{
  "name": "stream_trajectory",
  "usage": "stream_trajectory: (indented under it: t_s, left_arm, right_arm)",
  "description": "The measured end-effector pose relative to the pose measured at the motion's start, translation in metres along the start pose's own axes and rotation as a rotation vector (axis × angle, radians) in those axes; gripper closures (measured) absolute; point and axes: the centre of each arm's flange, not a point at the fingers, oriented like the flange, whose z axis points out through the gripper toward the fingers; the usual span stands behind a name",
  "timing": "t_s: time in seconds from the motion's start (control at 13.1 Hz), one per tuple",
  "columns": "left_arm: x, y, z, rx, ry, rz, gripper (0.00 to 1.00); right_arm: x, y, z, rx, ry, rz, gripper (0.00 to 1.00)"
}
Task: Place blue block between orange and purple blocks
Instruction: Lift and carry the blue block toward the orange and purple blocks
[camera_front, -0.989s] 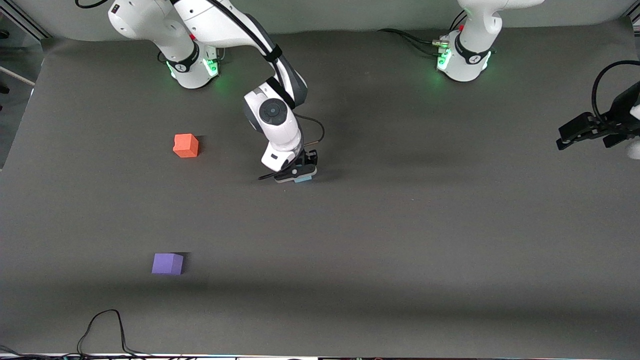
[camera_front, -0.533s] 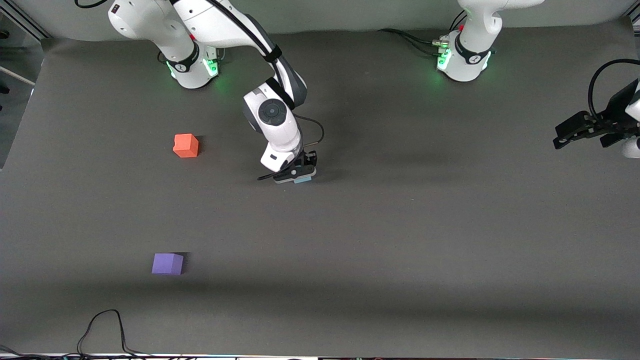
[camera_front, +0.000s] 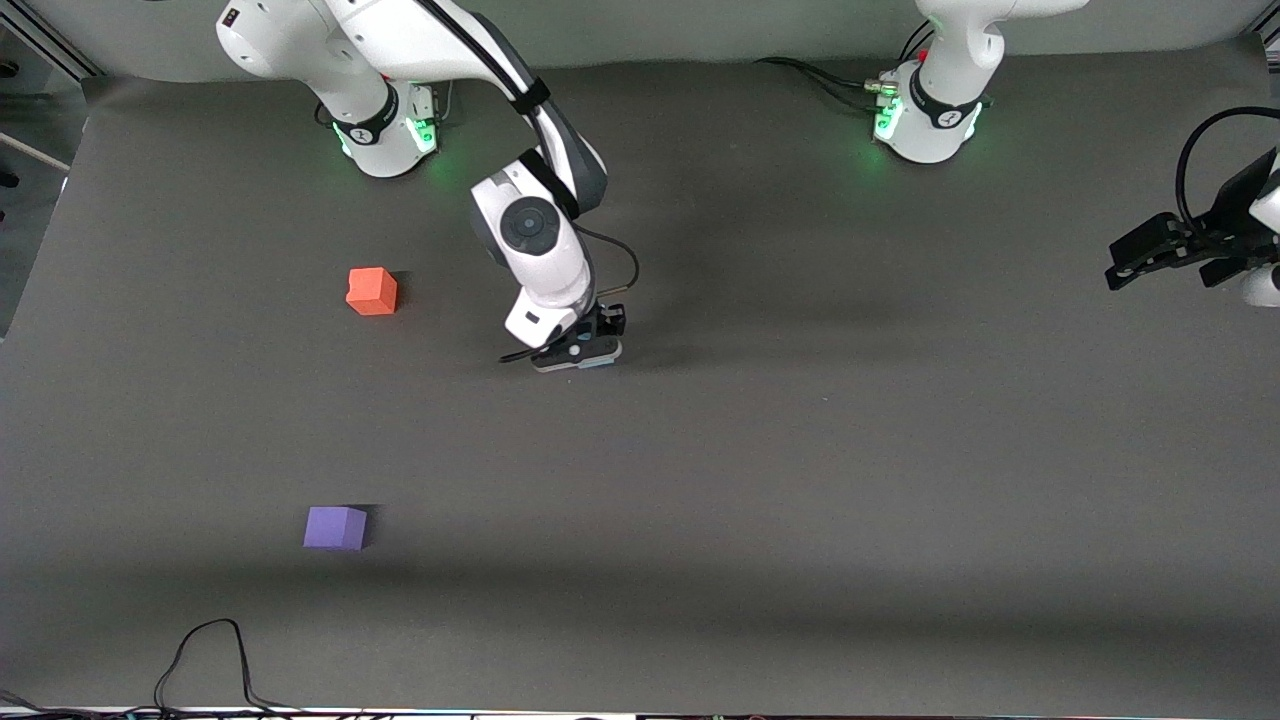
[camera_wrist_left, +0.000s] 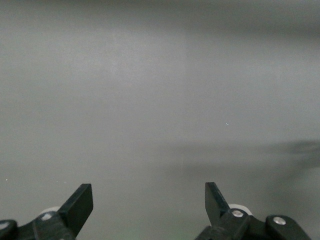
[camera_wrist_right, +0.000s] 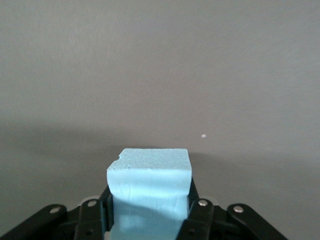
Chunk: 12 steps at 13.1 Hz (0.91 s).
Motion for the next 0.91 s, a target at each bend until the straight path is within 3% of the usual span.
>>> stream_trajectory:
  t_s: [0.53, 0.91]
  left_arm:
    - [0.000, 0.001, 0.001, 0.000, -0.003, 0.002, 0.00]
    - [0.000, 0.001, 0.004, 0.000, -0.007, 0.003, 0.00]
  right_arm:
    - [0.066, 0.094, -0.197, 0.034, -0.044, 0.162, 0.46]
    - [0.084, 0.199, -0.290, 0.032, -0.061, 0.131, 0.46]
